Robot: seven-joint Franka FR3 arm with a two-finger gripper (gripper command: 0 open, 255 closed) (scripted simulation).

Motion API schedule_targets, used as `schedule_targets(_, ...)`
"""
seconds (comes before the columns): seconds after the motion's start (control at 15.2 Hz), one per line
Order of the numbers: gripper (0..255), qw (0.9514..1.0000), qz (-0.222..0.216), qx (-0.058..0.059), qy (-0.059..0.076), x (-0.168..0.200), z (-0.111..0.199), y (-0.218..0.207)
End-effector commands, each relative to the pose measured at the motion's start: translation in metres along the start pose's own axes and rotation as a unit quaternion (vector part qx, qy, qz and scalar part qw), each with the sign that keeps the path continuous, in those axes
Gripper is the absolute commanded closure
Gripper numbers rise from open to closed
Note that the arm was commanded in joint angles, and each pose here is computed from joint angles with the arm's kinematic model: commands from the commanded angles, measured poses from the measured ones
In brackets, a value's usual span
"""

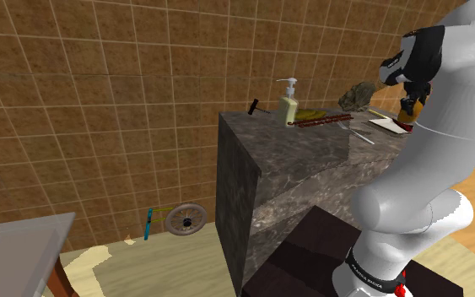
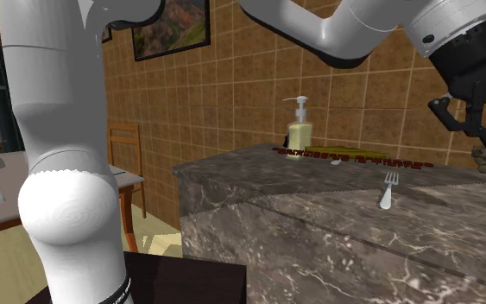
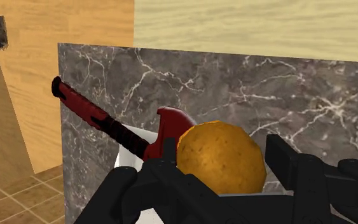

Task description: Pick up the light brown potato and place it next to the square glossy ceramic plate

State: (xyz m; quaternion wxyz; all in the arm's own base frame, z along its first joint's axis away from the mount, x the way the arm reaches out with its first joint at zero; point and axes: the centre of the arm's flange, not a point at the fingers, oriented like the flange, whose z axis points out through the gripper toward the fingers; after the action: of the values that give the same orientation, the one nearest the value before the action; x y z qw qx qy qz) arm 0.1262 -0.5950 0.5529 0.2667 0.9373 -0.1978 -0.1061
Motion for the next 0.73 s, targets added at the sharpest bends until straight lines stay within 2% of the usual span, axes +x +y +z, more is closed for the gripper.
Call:
schedule_targets(0.0, 255, 1.0000, -0.001, 0.000, 0.001, -0.002, 0.010, -0.001)
schedule_targets(0.66, 255, 1.0000, -0.001, 0.000, 0.001, 0.003, 0.054, -0.029)
